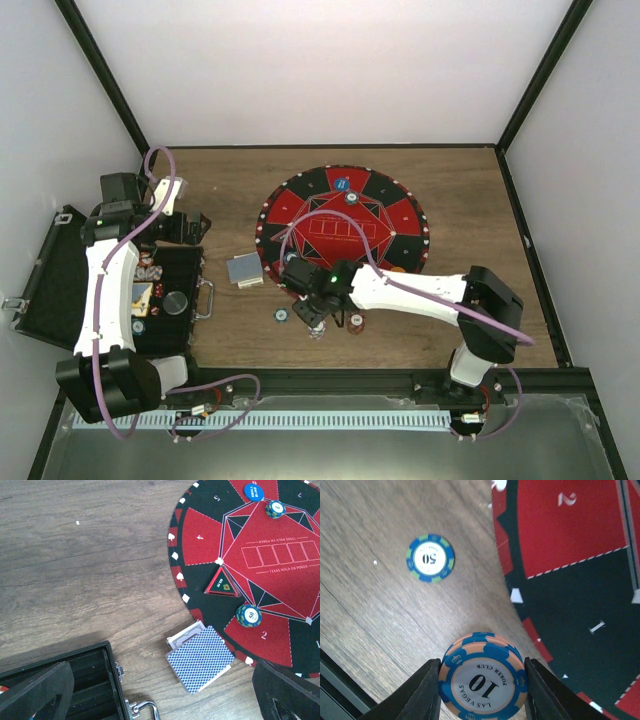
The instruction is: Distribute texas hold em gaming equipment
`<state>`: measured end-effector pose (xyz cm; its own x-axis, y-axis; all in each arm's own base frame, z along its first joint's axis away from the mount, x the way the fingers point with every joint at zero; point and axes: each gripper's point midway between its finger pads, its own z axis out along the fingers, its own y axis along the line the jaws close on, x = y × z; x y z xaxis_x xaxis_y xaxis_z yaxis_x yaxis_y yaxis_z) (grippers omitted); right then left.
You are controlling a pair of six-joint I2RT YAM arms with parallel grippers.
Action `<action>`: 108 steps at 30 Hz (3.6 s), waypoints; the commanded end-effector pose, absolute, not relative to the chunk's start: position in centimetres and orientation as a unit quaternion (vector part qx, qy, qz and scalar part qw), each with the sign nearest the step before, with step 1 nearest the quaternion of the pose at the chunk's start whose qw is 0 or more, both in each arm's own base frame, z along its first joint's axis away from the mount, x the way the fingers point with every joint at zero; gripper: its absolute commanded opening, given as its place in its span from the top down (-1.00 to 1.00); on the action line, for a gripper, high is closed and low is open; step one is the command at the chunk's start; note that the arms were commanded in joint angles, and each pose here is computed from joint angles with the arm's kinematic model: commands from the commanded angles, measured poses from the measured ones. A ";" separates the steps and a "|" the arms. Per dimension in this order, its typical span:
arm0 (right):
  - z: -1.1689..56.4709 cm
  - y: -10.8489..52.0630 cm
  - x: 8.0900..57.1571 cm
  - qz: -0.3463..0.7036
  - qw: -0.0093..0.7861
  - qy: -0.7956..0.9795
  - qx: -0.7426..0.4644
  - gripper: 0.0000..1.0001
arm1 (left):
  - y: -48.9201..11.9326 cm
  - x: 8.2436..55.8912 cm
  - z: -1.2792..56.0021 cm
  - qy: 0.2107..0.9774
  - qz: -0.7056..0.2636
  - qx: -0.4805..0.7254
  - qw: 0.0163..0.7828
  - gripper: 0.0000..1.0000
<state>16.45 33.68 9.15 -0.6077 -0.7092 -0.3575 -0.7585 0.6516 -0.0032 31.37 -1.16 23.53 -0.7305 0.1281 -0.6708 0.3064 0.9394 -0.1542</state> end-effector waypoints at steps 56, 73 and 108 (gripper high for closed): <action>3.6 38.7 39.2 0.087 0.194 0.937 -0.279 0.06 | -1.2 31.4 23.9 0.918 -0.134 0.119 0.354 -1.00; 14.2 35.2 36.3 0.079 0.258 0.927 -0.260 -0.32 | -1.5 31.1 24.6 0.915 -0.140 0.114 0.362 -1.00; 4.7 33.7 13.9 0.092 0.111 0.911 -0.386 -0.54 | -1.4 30.9 24.8 0.914 -0.134 0.116 0.366 -1.00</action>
